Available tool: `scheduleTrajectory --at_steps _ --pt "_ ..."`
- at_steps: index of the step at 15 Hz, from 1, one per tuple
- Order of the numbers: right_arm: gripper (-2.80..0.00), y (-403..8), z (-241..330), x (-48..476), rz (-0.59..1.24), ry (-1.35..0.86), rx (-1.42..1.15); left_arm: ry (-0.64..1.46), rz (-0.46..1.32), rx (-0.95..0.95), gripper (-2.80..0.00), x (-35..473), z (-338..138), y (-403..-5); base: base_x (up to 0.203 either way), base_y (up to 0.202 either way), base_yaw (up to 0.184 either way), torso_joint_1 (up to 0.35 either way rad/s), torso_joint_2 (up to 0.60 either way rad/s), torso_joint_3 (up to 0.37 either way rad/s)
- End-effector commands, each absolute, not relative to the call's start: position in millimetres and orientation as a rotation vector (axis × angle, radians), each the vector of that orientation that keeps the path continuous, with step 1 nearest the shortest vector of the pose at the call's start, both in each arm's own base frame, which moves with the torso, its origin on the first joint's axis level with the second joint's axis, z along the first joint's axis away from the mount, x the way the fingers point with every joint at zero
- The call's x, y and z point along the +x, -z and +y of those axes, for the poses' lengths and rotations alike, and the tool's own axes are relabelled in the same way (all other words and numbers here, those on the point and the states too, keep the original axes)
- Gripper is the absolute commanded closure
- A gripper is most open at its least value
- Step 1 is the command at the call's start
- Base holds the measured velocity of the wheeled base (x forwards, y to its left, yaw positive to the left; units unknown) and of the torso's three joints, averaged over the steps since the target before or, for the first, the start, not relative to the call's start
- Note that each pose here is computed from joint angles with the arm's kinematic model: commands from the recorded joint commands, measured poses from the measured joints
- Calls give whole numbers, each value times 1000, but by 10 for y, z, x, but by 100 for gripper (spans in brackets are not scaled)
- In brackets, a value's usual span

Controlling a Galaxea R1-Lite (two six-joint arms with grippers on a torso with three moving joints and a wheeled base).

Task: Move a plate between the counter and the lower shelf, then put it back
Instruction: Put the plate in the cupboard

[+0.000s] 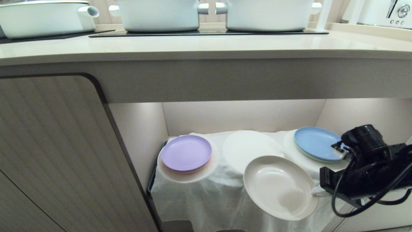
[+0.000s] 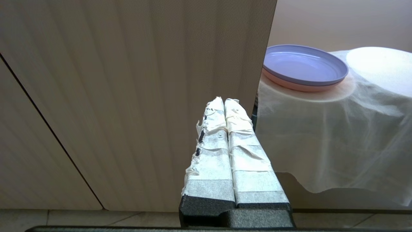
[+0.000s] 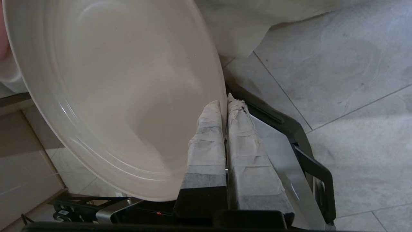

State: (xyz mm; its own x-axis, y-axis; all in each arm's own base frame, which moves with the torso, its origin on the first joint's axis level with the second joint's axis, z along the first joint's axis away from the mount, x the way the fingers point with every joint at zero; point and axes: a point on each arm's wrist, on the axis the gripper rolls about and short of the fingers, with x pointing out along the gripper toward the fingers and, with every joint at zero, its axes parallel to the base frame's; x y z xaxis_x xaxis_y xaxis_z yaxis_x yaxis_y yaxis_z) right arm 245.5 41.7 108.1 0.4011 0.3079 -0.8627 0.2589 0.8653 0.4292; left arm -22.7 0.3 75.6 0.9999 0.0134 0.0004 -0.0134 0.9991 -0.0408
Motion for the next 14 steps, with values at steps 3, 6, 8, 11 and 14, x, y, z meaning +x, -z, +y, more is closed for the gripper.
scheduleTrajectory --at_steps 3,6,8,11,14 --pt "0 -1049 496 2589 1187 41 677 -14 0 -41 0 -227 3 -757 0 0 0 0 0 0" --pt "0 -1042 532 2665 1156 59 739 -15 0 -41 0 -227 3 -757 0 0 0 0 0 0" --pt "0 -1044 582 2717 1131 63 773 -14 0 -41 0 -227 3 -757 0 0 0 0 0 0" --pt "0 -981 658 2771 1082 121 750 -14 0 -41 0 -227 3 -757 0 0 0 0 0 0" --pt "0 -955 703 2849 1032 144 737 -14 0 -41 0 -227 3 -757 0 0 0 0 0 0"
